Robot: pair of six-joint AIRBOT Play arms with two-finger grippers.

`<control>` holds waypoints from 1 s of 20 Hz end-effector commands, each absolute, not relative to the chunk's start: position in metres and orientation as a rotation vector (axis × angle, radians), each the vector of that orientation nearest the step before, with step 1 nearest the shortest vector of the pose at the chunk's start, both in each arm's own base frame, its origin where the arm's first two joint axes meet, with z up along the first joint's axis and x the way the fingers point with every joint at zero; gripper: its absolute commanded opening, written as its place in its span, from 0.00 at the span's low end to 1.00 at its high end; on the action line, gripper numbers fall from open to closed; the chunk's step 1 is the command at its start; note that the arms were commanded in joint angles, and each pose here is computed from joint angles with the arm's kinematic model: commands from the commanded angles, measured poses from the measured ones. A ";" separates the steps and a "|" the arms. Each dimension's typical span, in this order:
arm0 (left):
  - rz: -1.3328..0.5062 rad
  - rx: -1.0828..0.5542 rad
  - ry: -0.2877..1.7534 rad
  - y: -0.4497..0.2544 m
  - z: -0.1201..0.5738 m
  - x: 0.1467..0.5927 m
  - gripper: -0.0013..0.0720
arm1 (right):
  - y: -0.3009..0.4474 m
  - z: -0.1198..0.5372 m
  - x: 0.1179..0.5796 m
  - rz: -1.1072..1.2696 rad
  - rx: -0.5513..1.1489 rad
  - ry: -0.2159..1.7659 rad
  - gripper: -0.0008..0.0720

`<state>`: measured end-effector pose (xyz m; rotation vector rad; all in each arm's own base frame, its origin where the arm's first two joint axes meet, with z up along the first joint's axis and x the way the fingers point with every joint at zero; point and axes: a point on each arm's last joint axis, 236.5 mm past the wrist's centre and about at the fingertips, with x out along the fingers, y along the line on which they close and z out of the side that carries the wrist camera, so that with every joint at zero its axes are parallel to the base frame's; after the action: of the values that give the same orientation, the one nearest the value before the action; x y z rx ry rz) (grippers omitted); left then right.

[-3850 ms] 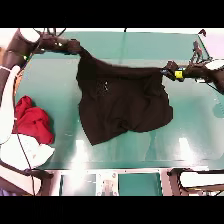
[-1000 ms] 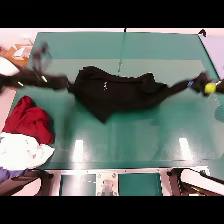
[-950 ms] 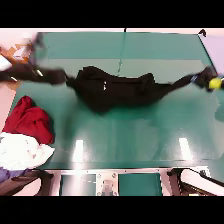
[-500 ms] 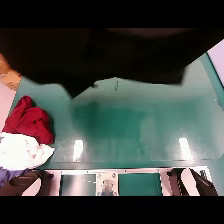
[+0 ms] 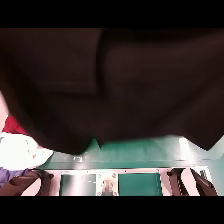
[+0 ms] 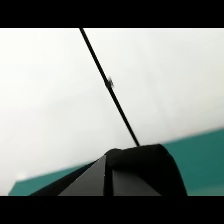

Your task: Fold the shirts.

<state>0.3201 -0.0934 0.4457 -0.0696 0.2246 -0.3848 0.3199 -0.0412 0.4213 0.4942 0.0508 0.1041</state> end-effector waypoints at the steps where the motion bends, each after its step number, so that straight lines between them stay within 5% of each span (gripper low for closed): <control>1: -0.355 -0.122 0.485 -0.092 0.331 0.397 0.05 | -0.051 0.303 0.386 0.135 0.567 0.294 0.03; 9: -0.310 -0.332 0.824 -0.106 0.098 0.539 0.05 | -0.090 0.037 0.513 0.030 0.795 0.730 0.03; 15: -0.256 -0.359 0.822 -0.098 0.051 0.569 0.05 | -0.095 0.000 0.557 0.109 0.816 0.814 0.03; 20: -0.254 -0.216 0.948 -0.086 0.024 0.546 0.05 | -0.081 -0.020 0.524 0.174 0.733 0.990 0.03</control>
<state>0.5574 -0.0946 0.0431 -0.2914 0.8733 -0.2608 0.5443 -0.0900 -0.0015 0.7789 0.8626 0.1282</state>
